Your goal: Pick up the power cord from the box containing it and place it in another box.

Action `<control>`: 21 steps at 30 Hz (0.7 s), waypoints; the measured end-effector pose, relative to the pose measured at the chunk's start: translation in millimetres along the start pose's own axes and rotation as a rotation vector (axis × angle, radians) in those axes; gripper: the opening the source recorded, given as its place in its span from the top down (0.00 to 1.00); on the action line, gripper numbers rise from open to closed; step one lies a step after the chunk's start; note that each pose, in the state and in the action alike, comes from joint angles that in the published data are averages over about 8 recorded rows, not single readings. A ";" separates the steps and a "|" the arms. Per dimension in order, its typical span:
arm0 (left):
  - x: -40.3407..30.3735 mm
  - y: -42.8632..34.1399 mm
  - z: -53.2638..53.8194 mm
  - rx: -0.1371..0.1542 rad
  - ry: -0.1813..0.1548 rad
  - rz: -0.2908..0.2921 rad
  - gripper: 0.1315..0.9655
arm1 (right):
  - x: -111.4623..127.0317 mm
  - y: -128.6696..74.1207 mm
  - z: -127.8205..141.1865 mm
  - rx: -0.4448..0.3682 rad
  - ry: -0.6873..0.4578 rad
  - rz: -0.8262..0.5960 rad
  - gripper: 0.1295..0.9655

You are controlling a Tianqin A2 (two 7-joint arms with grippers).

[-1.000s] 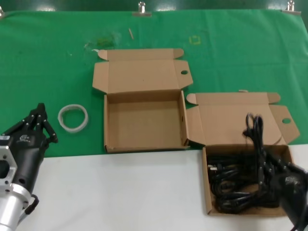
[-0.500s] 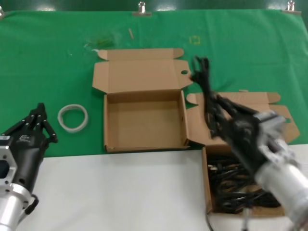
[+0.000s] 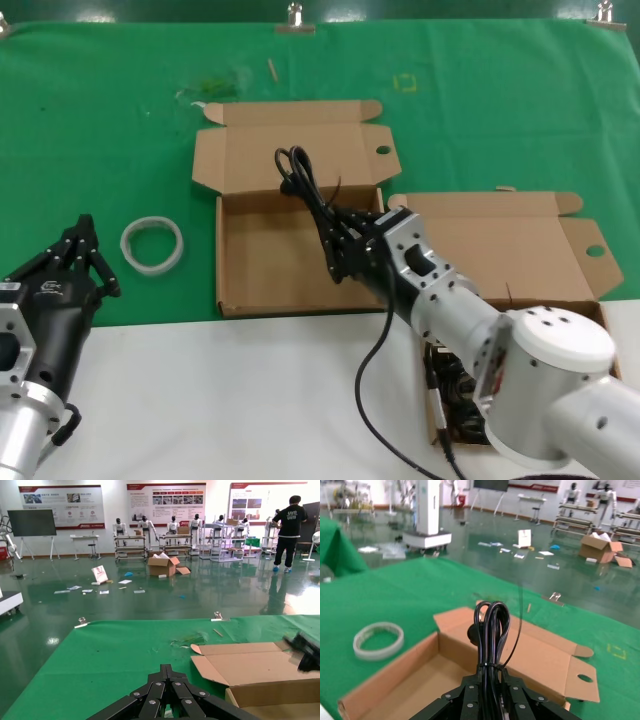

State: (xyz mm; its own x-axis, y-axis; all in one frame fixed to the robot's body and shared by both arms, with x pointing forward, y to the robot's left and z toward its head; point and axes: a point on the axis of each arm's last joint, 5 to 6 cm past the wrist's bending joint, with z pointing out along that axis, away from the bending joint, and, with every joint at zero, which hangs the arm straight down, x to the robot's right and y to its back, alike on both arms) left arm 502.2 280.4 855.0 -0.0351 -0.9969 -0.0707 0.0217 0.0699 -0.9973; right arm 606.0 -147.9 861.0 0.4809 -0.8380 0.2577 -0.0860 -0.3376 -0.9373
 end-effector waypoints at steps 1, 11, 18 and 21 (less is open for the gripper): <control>0.0 0.0 0.0 0.000 0.000 0.000 0.99 | -0.4 1.0 3.8 -0.007 -0.003 -0.013 0.91; 0.0 0.0 0.0 0.000 0.000 0.000 0.99 | 2.0 7.4 13.9 -0.061 -0.009 -0.088 0.89; 0.0 0.0 0.0 0.000 0.000 0.000 0.99 | 6.2 -0.4 2.2 -0.042 0.001 -0.099 0.79; 0.0 0.0 0.0 0.000 0.000 0.000 0.99 | 12.1 -18.3 -11.2 0.029 0.019 -0.080 0.78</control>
State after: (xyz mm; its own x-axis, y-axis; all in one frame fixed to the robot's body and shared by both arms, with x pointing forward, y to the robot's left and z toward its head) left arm 502.2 280.4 855.0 -0.0351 -0.9969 -0.0706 0.0218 0.0699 -0.9973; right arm 603.6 -156.7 883.9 0.4688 -0.8169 0.3360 -0.0228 -0.3915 -0.9199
